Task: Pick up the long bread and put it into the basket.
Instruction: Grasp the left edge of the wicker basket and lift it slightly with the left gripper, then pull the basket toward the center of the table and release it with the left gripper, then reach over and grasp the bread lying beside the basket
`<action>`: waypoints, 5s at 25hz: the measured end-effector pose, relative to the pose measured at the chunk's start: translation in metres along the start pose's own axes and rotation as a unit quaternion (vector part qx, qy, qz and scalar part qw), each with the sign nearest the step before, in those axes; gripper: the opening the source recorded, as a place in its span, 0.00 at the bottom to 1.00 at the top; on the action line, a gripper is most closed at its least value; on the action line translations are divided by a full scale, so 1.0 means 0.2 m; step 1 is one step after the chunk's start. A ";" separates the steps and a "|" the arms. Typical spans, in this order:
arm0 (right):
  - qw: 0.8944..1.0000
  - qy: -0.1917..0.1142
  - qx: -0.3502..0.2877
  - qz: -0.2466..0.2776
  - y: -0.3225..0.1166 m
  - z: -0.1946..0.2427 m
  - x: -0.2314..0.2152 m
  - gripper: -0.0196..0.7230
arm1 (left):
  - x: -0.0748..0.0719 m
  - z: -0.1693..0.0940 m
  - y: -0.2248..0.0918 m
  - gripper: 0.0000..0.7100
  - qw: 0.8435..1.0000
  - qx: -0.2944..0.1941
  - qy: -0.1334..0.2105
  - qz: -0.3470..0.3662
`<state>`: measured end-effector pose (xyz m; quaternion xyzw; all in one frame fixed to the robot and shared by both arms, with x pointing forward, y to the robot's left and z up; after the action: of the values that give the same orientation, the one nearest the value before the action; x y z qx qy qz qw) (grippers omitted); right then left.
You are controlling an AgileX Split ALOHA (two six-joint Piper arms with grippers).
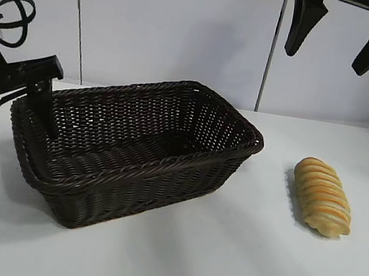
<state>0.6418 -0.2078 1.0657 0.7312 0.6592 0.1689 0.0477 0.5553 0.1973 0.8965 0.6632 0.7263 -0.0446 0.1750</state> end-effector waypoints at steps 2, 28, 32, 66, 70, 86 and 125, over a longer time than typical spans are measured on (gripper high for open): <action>1.000 0.000 0.000 0.000 0.00 0.00 0.00 0.96 | 0.00 0.01 0.00 0.88 1.000 0.000 0.001 -0.001; 1.000 0.000 0.001 0.000 0.00 0.00 0.00 0.96 | 0.00 0.01 0.02 0.54 1.000 -0.013 0.001 -0.003; 1.000 0.000 0.001 0.000 0.00 0.00 0.00 0.96 | 0.00 0.01 0.02 0.40 1.000 -0.014 -0.003 -0.009; 1.000 0.001 0.000 0.000 0.00 0.00 0.00 0.96 | -0.31 -0.32 0.35 0.14 0.981 -0.011 -0.080 0.175; 1.000 0.001 0.000 0.000 0.00 0.00 0.00 0.96 | -0.32 -0.25 0.40 0.14 0.980 0.004 -0.075 0.183; 1.000 0.001 0.001 0.000 0.00 0.00 0.00 0.96 | -0.30 0.08 0.40 0.14 0.978 0.058 -0.052 0.194; 1.000 0.001 0.000 0.000 0.00 0.00 0.00 0.96 | -0.32 -0.50 0.35 0.93 0.975 -0.006 0.023 0.222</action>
<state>0.6418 -0.2075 1.0658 0.7313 0.6589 0.1699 0.0467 0.6081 0.1747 1.0217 0.8077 0.5650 0.0150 0.1676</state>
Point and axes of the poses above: a point on each arm's last joint axis where the gripper is mounted, z pointing out along that axis toward the gripper, x along the wrist's bending axis when the last joint is at zero, y = z × x, the point moved 3 cm from there along z, pointing out along that axis toward the gripper, and after that the axes turned 13 degrees about z, right-handed, at the moved point
